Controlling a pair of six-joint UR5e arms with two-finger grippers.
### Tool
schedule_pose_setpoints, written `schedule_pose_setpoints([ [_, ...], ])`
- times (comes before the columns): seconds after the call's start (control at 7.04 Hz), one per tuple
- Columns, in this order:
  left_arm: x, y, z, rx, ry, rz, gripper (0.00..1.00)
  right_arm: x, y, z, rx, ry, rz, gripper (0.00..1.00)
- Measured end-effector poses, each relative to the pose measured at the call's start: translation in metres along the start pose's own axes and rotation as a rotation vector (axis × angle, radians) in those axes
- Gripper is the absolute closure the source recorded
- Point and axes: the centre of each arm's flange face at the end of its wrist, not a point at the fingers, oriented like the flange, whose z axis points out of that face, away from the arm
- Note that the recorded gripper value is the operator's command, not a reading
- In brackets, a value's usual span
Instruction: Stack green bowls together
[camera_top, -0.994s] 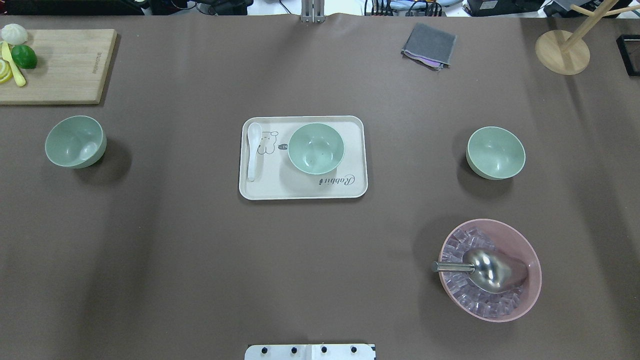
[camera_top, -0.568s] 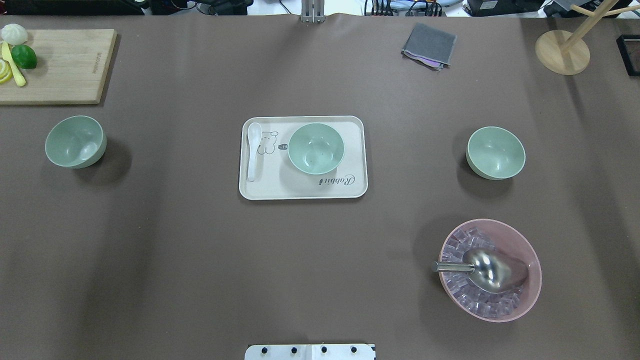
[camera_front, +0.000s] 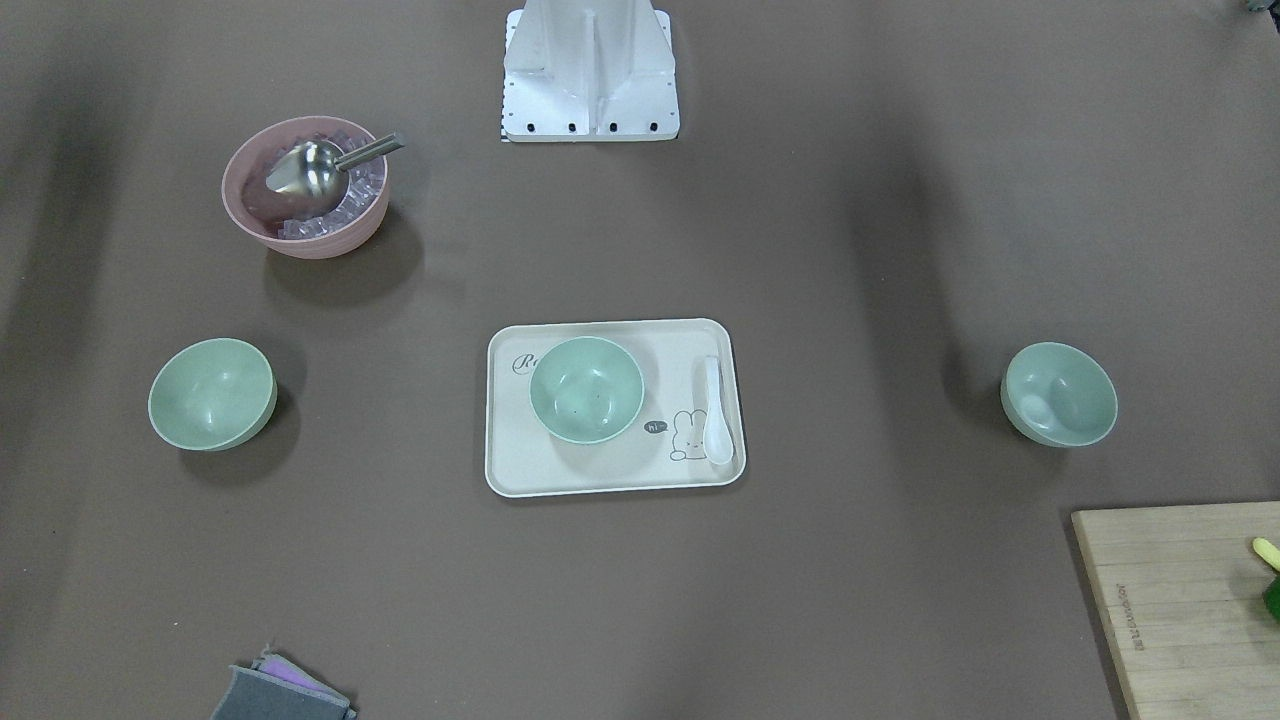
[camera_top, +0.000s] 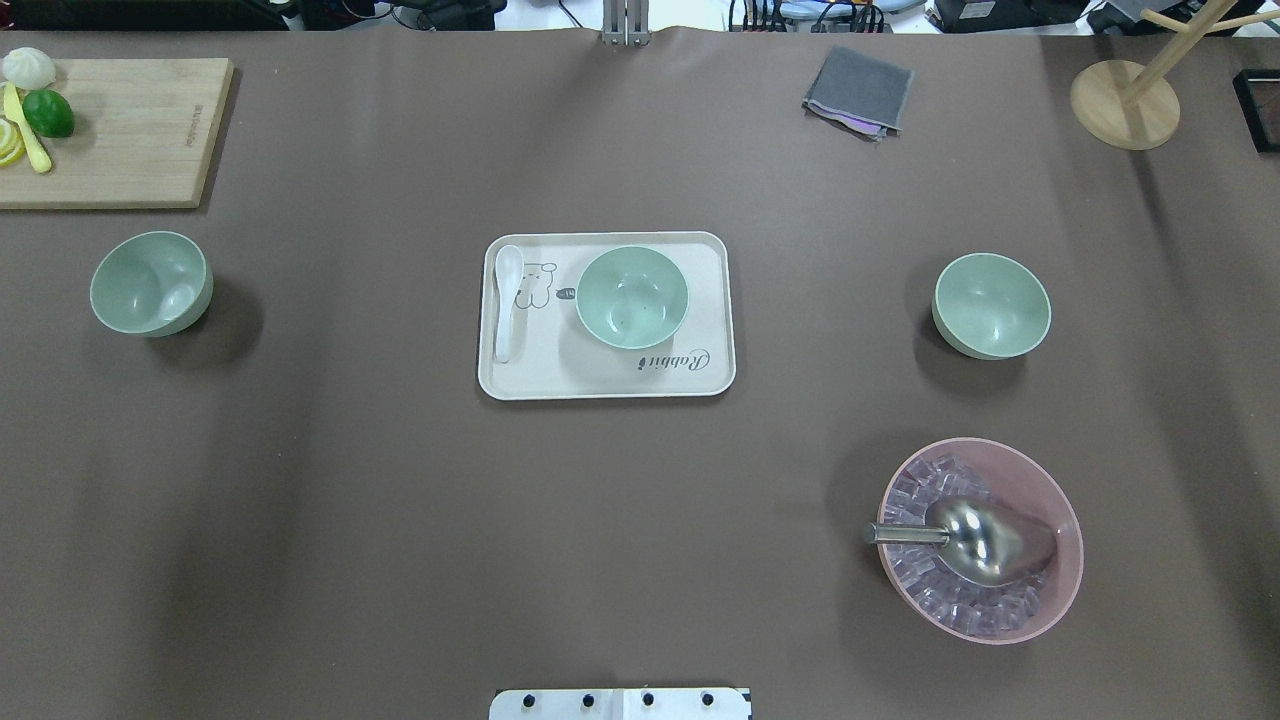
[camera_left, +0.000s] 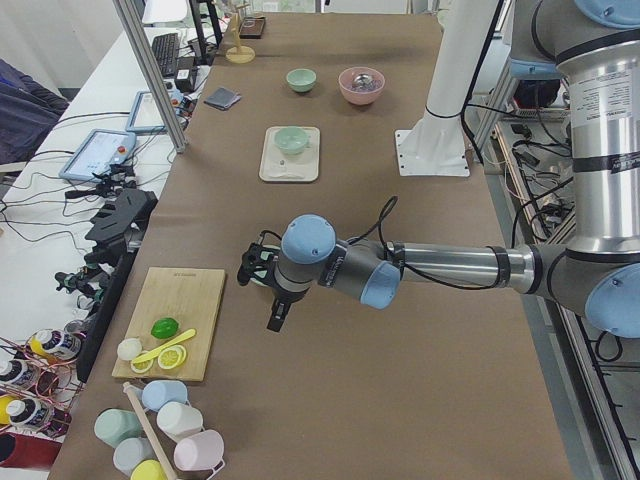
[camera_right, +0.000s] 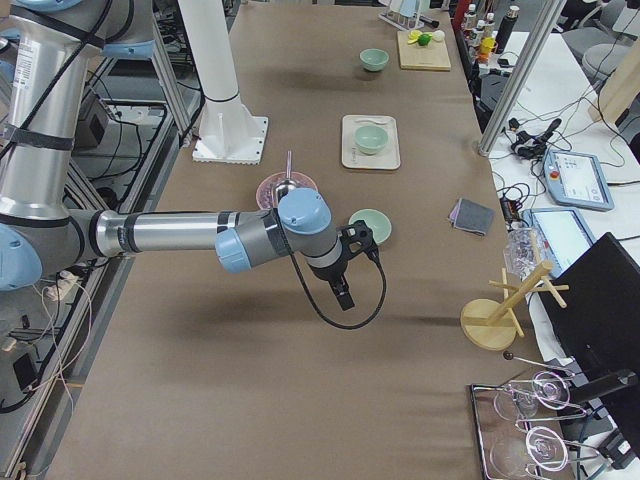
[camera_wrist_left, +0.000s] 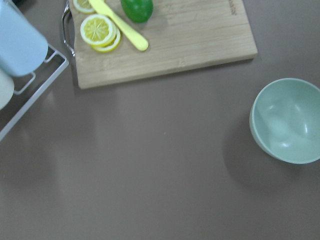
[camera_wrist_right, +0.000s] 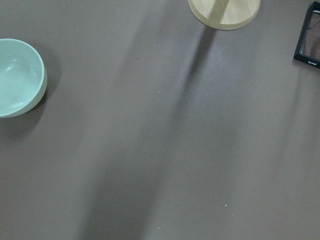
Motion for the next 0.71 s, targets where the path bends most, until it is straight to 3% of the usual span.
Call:
schedule_pose_setpoints([
  [0.28, -0.004, -0.008, 0.004, 0.088, 0.009, 0.065, 0.02, -0.006, -0.019, -0.006, 0.026, -0.028, -0.023, 0.0],
  [0.57, -0.022, -0.009, 0.023, 0.136, 0.017, 0.089, 0.01, -0.007, -0.016, 0.0, 0.015, -0.1, -0.005, 0.0],
  [0.71, -0.023, -0.015, 0.033, 0.16, 0.031, 0.108, 0.02, -0.005, -0.012, 0.003, 0.006, -0.106, 0.014, 0.0],
])
